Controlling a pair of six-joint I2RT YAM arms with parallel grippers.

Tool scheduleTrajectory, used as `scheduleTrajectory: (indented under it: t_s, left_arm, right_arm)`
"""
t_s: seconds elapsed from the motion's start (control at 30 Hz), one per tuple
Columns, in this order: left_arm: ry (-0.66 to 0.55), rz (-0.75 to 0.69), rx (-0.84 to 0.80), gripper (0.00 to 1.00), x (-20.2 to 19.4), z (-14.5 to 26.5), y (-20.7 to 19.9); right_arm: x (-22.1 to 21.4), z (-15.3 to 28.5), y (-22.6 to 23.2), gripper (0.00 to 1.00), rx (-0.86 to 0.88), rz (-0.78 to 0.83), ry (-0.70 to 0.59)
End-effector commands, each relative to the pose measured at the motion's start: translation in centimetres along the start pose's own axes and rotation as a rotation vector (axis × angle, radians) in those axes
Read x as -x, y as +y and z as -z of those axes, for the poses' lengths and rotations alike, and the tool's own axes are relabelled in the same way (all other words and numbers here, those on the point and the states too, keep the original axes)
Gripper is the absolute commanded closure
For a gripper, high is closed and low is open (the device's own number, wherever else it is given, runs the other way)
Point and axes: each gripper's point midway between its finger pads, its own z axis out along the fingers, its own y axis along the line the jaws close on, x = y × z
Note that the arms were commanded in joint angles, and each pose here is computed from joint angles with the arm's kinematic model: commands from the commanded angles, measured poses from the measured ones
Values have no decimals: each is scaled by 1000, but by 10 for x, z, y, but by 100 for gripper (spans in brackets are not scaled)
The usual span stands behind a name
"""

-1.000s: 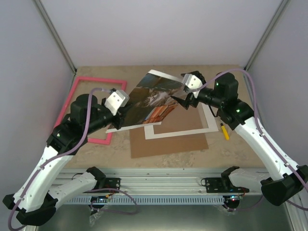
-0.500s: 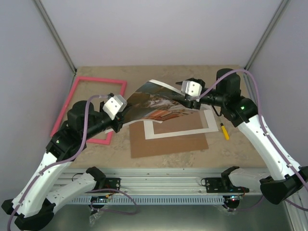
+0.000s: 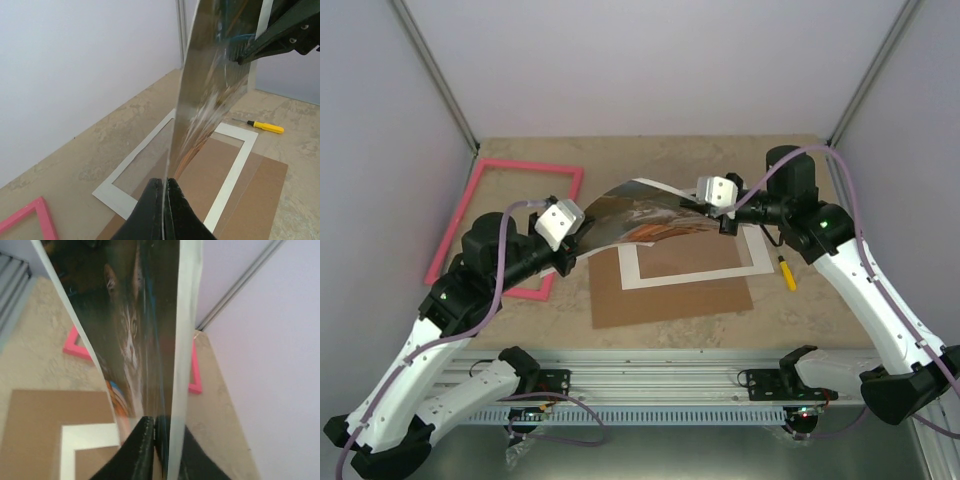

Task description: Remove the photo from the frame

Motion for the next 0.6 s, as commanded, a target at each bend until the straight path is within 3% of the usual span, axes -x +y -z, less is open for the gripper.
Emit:
scheduleTrajectory:
  t_s: [0.0,0.17,0.3,0.37,0.43,0.57]
  left_arm:
    - [-43,-16,30,100,8,1,4]
    - [-63,-15,61,99,7,4,9]
    - [-76,1,173,84,7,8,28]
    - [-92,28,249,69,9,12,42]
    - [-111,54,323,63,9,16,57]
    - [-171,122,459,34,10,30,87]
  right_arm:
    - [-3,2,2,96,-7,-35,8]
    - [-3,2,5,99,-3,-63,-5]
    - [4,2,4,100,5,-114,-36]
    - [7,0,3,99,3,-157,-51]
    - [10,-3,3,99,9,-214,-67]
    - [14,-11,0,99,3,-350,-71]
